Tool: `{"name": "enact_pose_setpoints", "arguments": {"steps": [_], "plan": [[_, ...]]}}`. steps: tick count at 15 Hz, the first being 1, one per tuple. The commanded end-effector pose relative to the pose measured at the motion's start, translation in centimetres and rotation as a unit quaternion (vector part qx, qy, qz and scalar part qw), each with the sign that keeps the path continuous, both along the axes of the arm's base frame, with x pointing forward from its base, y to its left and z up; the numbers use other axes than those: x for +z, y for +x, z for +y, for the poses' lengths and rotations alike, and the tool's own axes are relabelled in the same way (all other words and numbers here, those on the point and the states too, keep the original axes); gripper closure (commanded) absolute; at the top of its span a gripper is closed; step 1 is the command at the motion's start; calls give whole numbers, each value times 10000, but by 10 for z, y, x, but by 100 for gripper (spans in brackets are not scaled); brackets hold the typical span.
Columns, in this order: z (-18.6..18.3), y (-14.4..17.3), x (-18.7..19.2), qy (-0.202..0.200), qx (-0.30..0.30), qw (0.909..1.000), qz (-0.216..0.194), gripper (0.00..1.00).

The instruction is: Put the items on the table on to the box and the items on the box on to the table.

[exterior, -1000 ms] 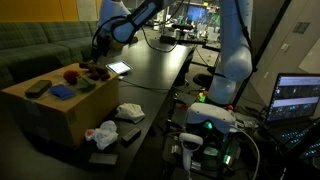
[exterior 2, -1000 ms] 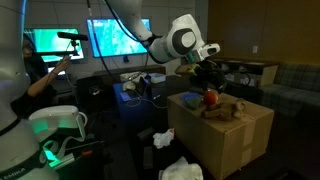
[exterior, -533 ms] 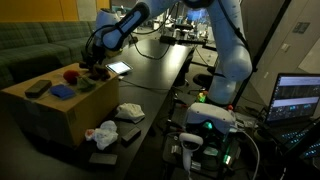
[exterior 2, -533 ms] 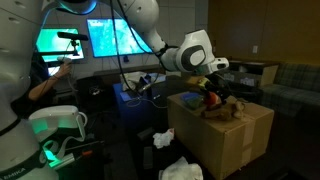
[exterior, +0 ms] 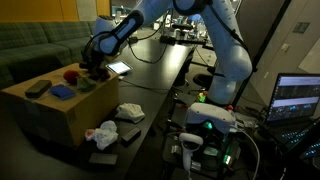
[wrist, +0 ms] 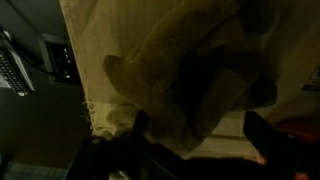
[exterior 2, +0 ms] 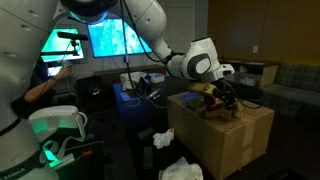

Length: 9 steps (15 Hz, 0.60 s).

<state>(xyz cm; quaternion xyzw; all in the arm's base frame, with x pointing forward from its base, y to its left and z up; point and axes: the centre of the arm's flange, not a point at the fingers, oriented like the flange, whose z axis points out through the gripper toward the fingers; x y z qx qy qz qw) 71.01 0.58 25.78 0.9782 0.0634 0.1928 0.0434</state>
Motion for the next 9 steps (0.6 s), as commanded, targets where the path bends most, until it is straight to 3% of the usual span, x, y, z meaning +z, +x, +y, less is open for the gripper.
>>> {"name": "enact_pose_setpoints", "arguments": {"steps": [1,3,4,6,9], "plan": [[-5,17,-8,-183,106,9997,-140,0],[-7,19,-14,-222,114,9996,-97,6],[-8,19,-15,-217,109,9997,-76,26],[-6,18,-13,-182,160,9997,-37,31],[1,14,-4,-184,215,9996,-59,54]]}}
